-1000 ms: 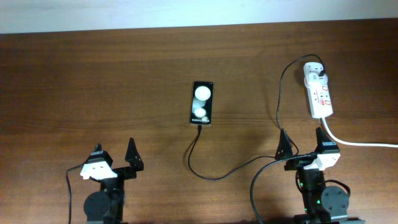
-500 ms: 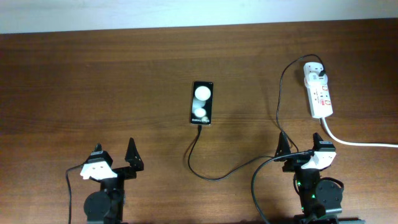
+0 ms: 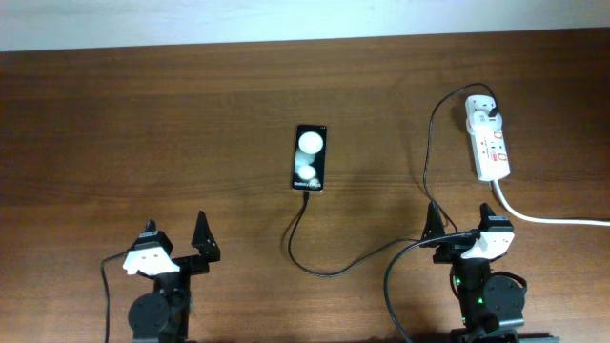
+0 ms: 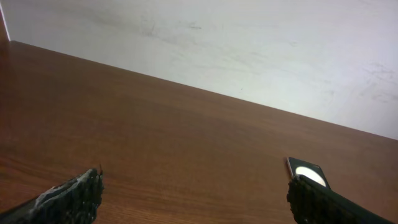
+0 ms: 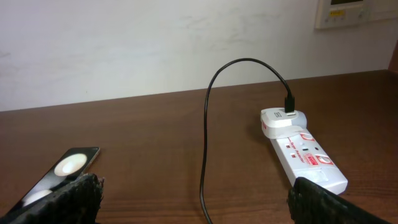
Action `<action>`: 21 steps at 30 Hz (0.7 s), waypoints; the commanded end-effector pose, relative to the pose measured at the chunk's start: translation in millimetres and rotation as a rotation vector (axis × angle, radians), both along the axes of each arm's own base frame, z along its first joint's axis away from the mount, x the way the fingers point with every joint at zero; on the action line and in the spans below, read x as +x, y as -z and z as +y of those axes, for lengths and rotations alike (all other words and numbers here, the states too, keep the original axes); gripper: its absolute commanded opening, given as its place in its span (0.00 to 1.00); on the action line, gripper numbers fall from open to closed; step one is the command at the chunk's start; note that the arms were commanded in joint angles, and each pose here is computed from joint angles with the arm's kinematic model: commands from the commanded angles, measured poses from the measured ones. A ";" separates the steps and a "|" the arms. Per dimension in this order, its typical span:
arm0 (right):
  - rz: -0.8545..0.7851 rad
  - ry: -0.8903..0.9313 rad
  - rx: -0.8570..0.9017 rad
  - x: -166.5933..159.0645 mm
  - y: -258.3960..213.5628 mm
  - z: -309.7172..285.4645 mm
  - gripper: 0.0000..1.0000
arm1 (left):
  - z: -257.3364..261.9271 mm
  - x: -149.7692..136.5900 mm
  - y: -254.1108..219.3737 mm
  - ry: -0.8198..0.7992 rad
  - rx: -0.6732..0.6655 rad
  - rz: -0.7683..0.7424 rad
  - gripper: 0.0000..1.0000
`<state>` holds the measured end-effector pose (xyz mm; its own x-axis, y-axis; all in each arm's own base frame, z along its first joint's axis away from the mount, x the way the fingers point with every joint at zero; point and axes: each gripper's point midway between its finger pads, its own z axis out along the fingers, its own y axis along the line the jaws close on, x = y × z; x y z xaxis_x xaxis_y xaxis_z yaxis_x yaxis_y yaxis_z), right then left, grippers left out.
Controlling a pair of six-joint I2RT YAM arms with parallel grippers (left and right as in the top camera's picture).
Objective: Plug charger to phone and switch on socket
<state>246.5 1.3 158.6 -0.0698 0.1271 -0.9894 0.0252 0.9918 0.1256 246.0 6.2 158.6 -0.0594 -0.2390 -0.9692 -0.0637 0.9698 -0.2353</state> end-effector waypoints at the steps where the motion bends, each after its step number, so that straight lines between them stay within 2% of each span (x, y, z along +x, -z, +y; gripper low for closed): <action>1: 0.007 0.015 -0.004 -0.2 3.0 -2.9 0.99 | -0.4 -0.1 1.1 0.004 0.005 0.001 0.99; 3: 0.007 0.015 -0.004 -0.2 3.0 -2.8 0.99 | 0.8 -0.2 1.2 -0.002 0.018 0.002 0.99; 6: 0.007 0.015 -0.004 -0.2 3.0 -2.8 0.99 | -8.1 0.0 2.9 0.069 0.265 0.015 0.99; 9: 0.007 0.015 -0.004 -0.2 3.0 -2.9 0.98 | -10.0 0.7 6.9 0.091 0.368 0.033 0.99; 21: 0.007 0.015 -0.004 -0.2 3.0 -2.9 0.99 | -10.1 1.4 11.6 0.095 0.367 0.054 0.99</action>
